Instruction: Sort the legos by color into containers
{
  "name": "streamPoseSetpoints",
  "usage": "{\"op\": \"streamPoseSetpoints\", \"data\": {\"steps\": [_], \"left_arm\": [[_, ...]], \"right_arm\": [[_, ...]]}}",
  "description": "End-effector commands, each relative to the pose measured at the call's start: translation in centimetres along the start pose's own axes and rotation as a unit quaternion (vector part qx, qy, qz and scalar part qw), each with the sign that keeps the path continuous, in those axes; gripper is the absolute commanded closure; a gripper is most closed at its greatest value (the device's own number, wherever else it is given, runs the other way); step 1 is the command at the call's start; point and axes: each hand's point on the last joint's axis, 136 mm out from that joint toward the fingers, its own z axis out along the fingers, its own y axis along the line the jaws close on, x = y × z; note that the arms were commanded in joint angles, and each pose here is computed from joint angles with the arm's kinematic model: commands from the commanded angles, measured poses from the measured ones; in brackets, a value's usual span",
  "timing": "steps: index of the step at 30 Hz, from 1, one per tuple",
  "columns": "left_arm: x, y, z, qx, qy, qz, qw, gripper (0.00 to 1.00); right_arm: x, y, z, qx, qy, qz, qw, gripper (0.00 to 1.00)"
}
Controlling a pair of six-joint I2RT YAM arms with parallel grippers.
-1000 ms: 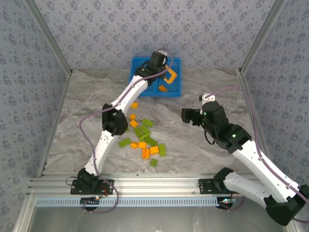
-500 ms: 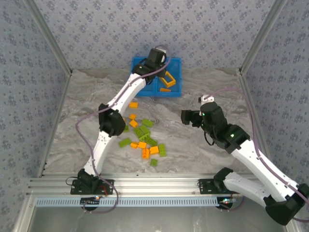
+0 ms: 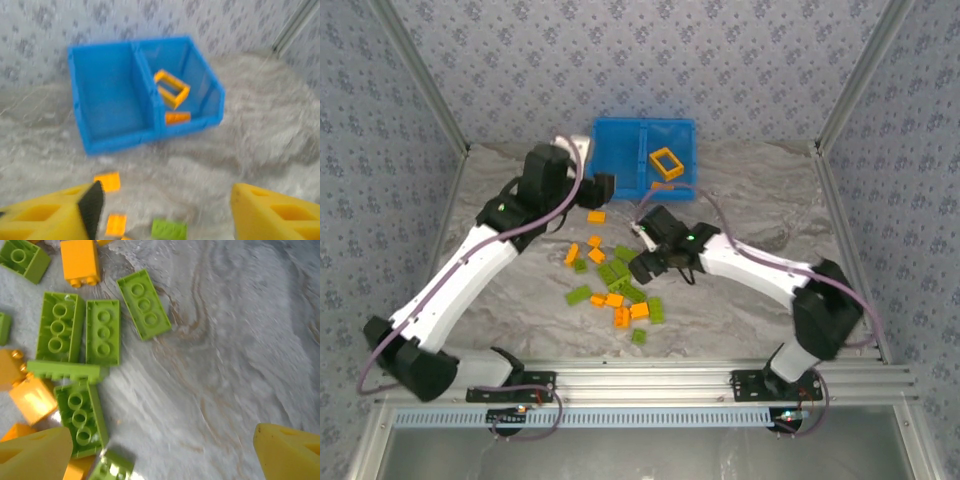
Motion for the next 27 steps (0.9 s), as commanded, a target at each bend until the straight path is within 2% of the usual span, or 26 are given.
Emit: {"op": "streamPoseSetpoints", "data": {"steps": [1,4,9,13,22,27], "left_arm": [[5.6,1.9,-1.2,-0.030,0.056,0.010,0.998,0.20],[8.6,3.7,-3.3,-0.057,0.072,0.008,0.996,0.12],[11.0,5.3,-5.0,-0.078,0.063,-0.006,0.995,0.04],[10.8,5.4,-4.9,-0.082,0.055,-0.009,0.995,0.01],[9.7,4.5,-3.9,-0.070,0.066,-0.013,0.995,0.01],[9.8,4.9,-3.6,-0.081,0.064,-0.023,0.994,0.01]], "right_arm": [[-2.1,-1.0,2.3,0.020,0.003,-0.066,0.998,0.09],[-2.9,-1.2,4.9,-0.003,0.018,-0.074,0.997,0.16],[-3.2,0.0,7.9,-0.056,0.046,-0.083,0.994,0.17],[-2.7,0.9,9.7,-0.083,0.061,-0.077,0.992,0.20],[-0.2,-0.2,12.6,-0.056,0.100,-0.070,0.991,0.44],[-0.3,-1.0,12.0,-0.044,0.091,-0.041,0.994,0.60]]}}
